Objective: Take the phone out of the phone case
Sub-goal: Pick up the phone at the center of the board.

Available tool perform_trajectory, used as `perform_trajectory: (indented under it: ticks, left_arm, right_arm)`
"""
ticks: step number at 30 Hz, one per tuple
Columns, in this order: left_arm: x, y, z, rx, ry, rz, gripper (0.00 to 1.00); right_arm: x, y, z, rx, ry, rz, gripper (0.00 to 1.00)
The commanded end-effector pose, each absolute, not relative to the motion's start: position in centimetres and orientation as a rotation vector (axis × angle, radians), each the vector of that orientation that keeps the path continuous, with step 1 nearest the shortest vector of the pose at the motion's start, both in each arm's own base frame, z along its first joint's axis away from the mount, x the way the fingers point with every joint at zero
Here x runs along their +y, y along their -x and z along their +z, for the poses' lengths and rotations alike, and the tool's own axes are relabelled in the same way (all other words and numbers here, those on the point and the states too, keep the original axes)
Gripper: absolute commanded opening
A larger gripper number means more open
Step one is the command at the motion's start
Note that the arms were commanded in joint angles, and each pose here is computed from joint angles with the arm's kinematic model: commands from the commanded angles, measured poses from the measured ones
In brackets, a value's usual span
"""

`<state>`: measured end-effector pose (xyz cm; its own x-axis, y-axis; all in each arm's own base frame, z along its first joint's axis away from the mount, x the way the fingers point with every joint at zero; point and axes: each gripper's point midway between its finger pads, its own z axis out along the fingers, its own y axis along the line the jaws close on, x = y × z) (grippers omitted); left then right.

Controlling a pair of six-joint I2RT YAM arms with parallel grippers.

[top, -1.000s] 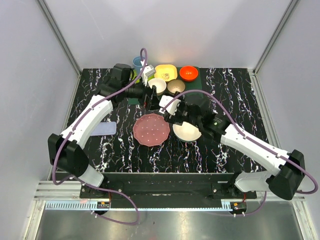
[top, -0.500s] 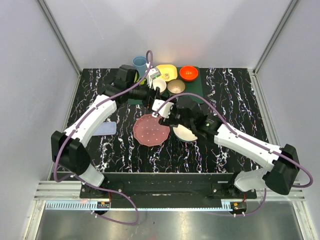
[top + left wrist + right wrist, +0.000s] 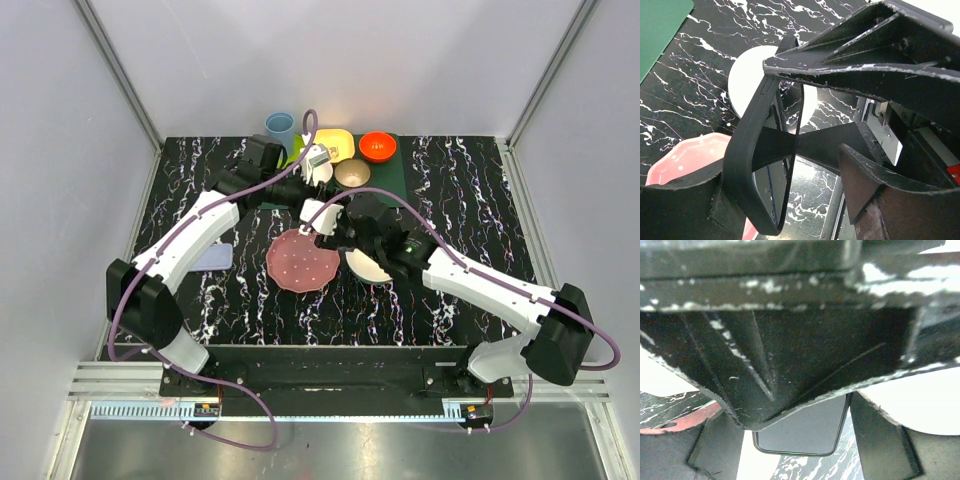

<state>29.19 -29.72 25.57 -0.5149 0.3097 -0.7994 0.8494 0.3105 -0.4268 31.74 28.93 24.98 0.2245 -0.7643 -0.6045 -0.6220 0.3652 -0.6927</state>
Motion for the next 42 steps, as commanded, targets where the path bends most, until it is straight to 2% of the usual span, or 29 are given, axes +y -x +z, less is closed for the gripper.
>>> perform_trajectory:
  ticks: [1, 16, 29, 30, 34, 37, 42]
  left_arm:
    - [-30.1, -29.9, 26.5, 1.94, -1.041, -1.131, 0.66]
    - [-30.3, -30.0, 26.4, 1.94, -1.05, -1.132, 0.54]
    - [-30.3, -30.1, 26.2, 1.94, -1.056, -1.115, 0.33]
    - [-30.3, -30.2, 26.3, 1.938, -1.055, -1.111, 0.33]
    - [-30.3, -30.3, 26.2, 1.943, -1.052, -1.104, 0.51]
    - [-30.3, -30.3, 26.4, 1.942, -1.046, -1.1, 0.57]
    - [-30.3, -30.3, 26.2, 1.946, -1.046, -1.099, 0.55]
  right_arm:
    - [30.0, -32.7, 31.3, 1.348, 1.178, -0.154, 0.0]
    - [30.2, -32.6, 30.7, 1.351, 1.192, -0.155, 0.0]
    - [30.4, -32.4, 30.5, 1.354, 1.202, -0.144, 0.0]
    - [30.4, -32.4, 30.5, 1.354, 1.204, -0.143, 0.0]
    - [30.5, -32.1, 30.2, 1.356, 1.219, -0.138, 0.0]
    - [30.5, -32.0, 29.9, 1.36, 1.229, -0.134, 0.0]
    - [30.4, -32.0, 29.8, 1.363, 1.229, -0.141, 0.0]
